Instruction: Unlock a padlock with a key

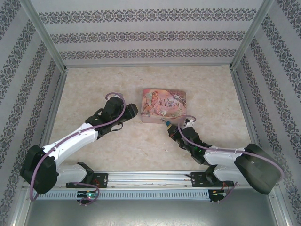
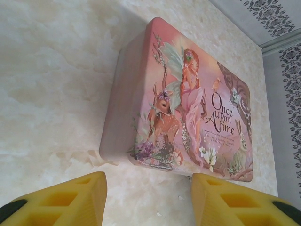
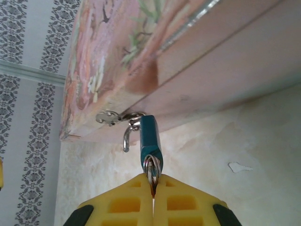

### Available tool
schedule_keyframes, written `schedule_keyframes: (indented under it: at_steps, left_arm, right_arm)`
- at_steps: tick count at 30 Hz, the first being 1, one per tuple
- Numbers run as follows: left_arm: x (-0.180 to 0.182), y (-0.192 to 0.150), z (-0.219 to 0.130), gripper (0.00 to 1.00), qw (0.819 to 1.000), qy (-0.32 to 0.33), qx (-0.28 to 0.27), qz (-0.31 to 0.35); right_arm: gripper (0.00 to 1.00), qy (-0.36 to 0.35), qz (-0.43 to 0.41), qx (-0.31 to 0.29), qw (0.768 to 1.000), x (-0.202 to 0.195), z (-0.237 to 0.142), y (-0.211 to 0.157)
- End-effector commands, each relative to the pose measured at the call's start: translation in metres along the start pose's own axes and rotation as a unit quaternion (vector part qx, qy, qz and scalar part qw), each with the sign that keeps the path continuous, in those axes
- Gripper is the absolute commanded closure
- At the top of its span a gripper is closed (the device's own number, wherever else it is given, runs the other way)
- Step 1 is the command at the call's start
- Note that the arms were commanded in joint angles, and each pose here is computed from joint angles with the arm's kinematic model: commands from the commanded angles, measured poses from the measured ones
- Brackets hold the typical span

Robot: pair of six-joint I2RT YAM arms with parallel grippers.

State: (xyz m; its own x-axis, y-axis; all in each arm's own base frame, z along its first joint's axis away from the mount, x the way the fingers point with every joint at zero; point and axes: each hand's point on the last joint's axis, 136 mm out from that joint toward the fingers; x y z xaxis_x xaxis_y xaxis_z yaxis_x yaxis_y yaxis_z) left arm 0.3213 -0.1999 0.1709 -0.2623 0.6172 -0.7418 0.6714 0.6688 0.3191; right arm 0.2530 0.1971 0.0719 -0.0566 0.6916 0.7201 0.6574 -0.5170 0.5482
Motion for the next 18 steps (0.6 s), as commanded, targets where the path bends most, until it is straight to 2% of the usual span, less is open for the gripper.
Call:
schedule_keyframes:
  at_steps: [1, 10, 14, 18]
  left_arm:
    - [0.0, 0.011, -0.007, 0.5, 1.0, 0.005, -0.015, 0.004]
    - [0.005, 0.013, -0.007, 0.5, 1.0, 0.009, -0.015, 0.001]
    - [0.008, 0.017, -0.009, 0.49, 1.0, 0.014, -0.019, 0.005]
    - [0.014, 0.023, -0.01, 0.47, 0.999, 0.022, -0.024, 0.004]
  right_arm:
    - [1.0, -0.014, 0.034, 0.023, 0.999, -0.008, 0.004, -0.009]
    - [0.99, -0.026, 0.03, 0.039, 0.998, -0.01, 0.017, -0.015]
    - [0.9, -0.029, 0.03, 0.039, 0.998, -0.01, 0.019, -0.015]
    - [0.73, -0.025, 0.018, 0.037, 0.999, -0.005, 0.018, -0.011]
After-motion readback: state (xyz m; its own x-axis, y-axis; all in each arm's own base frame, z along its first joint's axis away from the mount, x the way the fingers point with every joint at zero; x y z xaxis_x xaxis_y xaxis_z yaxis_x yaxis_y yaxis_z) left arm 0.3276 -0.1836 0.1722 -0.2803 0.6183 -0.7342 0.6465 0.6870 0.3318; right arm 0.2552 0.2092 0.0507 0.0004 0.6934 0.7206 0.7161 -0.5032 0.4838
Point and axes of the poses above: each hand's point on the last joint's axis, 136 mm out from that joint toward the fingers, its own z axis out along the fingers, its own x axis along the line the jaws close on, y = z × x, and after that the axes turned 15 degrees about -z, right-handed
